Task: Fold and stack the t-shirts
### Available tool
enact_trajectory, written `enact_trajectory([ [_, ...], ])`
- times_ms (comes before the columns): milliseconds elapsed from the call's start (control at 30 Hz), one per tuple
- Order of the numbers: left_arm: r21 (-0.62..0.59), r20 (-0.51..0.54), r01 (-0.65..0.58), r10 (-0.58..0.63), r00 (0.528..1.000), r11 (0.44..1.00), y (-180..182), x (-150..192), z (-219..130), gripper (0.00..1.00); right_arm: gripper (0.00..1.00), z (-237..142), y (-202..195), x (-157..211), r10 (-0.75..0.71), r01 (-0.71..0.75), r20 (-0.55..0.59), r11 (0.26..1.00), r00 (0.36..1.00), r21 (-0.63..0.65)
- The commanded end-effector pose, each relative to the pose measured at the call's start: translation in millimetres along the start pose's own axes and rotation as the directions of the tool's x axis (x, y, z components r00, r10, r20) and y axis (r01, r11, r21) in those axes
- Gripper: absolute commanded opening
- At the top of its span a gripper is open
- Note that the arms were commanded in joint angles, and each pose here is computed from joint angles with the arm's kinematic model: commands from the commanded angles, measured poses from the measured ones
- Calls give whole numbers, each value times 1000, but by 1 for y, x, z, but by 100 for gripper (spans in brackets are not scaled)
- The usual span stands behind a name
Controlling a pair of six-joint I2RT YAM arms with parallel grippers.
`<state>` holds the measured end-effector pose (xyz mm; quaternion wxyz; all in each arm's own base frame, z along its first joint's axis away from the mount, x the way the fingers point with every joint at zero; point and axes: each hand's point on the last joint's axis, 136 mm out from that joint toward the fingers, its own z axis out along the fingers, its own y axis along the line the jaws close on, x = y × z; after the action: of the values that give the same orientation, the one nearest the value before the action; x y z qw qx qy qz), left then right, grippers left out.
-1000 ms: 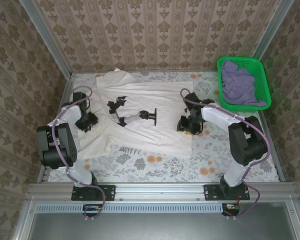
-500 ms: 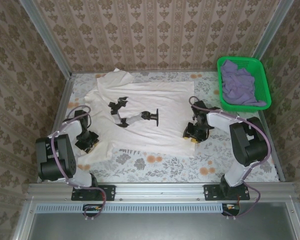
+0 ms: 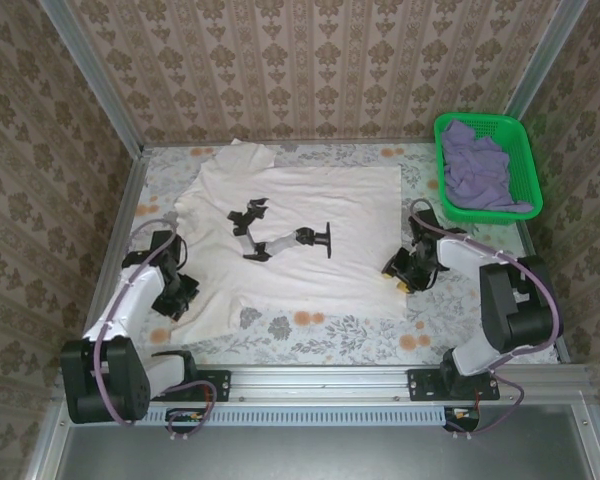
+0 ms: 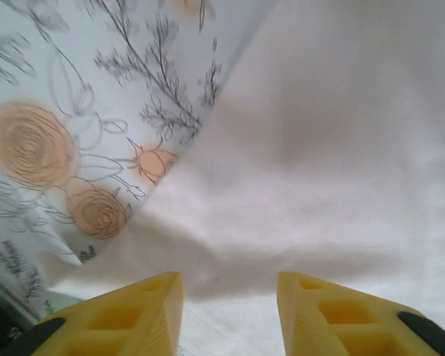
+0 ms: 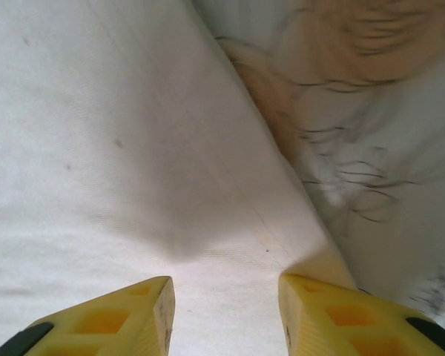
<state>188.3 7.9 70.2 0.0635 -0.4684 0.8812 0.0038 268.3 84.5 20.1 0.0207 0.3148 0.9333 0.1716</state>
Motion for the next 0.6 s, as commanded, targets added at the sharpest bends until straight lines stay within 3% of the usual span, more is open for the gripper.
enact_trajectory([
  [0,6,149,-65,63,987,998,-21,-39,-40,42,47,-16,-12,-6,55,-59,76,997,996,49],
  [200,151,214,-364,329,920,919,-131,-93,-72,37,48,-50,36,-44,-7,21,219,998,976,-62],
  [400,178,119,-501,487,866,847,-219,-128,-36,33,37,-54,99,-112,-134,149,277,988,951,-35],
  [567,181,53,-501,500,864,846,-264,-155,5,32,31,-34,143,-171,-203,206,292,978,935,22],
])
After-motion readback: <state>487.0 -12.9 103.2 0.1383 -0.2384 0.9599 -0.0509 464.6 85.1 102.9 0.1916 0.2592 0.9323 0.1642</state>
